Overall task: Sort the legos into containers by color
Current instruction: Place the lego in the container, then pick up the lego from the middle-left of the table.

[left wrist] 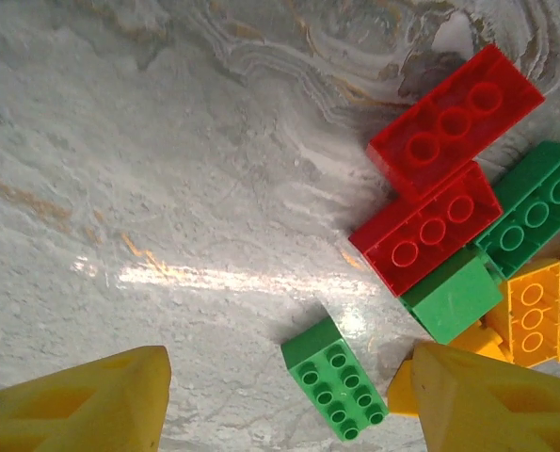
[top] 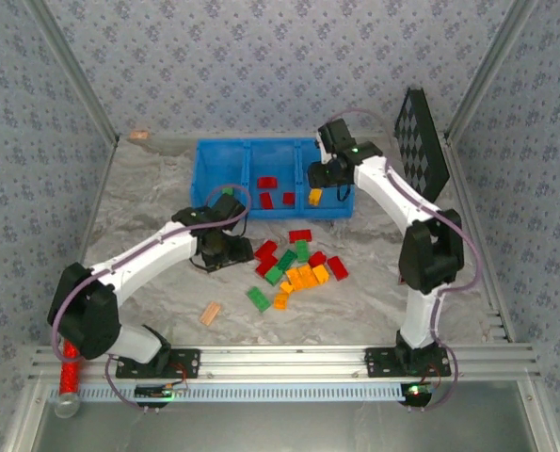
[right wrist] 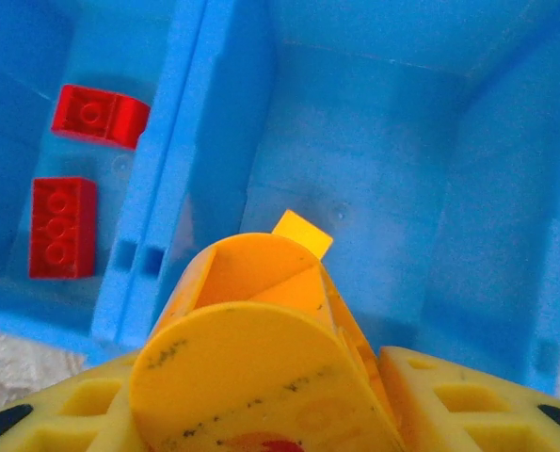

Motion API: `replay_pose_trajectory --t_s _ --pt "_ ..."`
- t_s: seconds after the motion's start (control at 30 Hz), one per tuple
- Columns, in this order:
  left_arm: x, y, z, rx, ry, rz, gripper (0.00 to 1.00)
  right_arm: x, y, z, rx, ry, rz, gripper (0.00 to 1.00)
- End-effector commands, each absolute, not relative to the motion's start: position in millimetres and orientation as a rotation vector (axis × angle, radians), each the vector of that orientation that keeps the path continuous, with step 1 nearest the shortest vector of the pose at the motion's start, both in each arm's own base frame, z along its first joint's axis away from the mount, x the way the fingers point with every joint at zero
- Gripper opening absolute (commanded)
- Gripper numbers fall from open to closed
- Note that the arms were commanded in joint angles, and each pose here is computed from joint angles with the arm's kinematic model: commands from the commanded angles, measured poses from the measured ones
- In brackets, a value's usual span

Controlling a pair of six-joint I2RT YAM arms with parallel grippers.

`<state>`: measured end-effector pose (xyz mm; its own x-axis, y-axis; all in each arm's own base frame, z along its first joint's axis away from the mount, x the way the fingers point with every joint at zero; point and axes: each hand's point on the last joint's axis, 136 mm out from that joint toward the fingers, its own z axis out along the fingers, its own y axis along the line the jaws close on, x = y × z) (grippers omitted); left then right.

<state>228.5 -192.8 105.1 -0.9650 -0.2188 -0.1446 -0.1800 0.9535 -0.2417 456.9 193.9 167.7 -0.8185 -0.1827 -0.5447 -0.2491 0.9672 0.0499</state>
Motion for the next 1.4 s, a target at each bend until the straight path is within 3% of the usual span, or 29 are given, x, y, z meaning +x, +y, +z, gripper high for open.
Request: replay_pose_trajectory --t_s 0.0,0.47,0.67,0.83,1.37 --pt "219 -200 111 -0.384 2.916 -0.425 0.69 477 194 154 -0.324 2.554 0.126 0.3" --pt "187 -239 68 -0.372 3.034 -0.448 0.71 520 187 87 -0.26 2.665 0.086 0.32" --pt "181 -249 55 -0.339 3.091 -0.408 0.71 518 187 77 -0.257 2.682 0.087 0.41" --pt "178 -253 48 -0.341 3.122 -0.394 0.71 517 185 81 -0.266 2.675 0.078 0.54" --pt "174 -261 33 -0.377 3.163 -0.382 0.69 516 186 89 -0.276 2.648 0.135 0.66"
